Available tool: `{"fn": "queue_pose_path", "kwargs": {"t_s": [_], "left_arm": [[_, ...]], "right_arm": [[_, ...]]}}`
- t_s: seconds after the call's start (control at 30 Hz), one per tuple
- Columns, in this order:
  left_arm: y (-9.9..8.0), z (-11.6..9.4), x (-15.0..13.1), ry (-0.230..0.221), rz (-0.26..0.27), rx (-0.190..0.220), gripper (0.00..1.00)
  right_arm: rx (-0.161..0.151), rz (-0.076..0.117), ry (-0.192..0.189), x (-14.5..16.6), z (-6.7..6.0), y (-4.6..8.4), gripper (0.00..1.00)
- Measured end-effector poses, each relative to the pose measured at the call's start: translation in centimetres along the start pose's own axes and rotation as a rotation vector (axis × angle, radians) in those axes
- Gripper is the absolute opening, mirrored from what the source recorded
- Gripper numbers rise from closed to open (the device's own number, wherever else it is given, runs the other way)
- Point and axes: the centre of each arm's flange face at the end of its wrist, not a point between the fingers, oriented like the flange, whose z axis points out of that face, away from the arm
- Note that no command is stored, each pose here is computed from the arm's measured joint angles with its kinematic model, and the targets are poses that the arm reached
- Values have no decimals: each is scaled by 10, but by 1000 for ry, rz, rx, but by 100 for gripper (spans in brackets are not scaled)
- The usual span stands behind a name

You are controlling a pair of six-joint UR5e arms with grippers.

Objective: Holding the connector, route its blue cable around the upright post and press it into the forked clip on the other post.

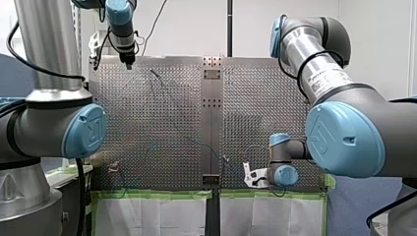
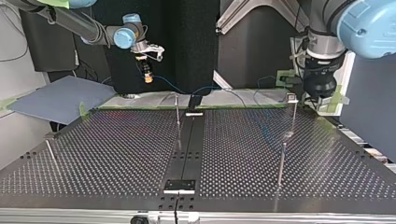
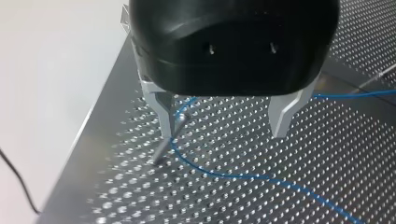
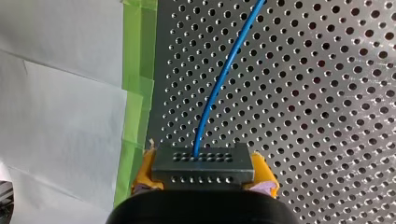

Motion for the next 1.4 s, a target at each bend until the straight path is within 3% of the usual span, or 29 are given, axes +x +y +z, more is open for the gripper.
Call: {"fn": "queue_pose_path", "kwargs": {"t_s": [0.17,0.37,0.77,0.97,1.1,1.4], "left_arm": [[-2,27,22,42,-43,23,100],[8,53,44,78,-105,24,100],[37,77,71,79,-250,29,100],[52,76,75,46,-325,44,100],[53,70,76,16,-364,78,100],[35,65,72,-19,-422,199,100]], "right_arm": [[1,-4,-5,0,0,-1,0],[4,-6,-10,0,-1,-3,0],[6,-8,-11,0,-1,-4,0],[6,-8,-9,0,0,-5,0],[6,-8,-9,0,0,-4,0],[6,-7,-12,0,-1,-5,0]]}}
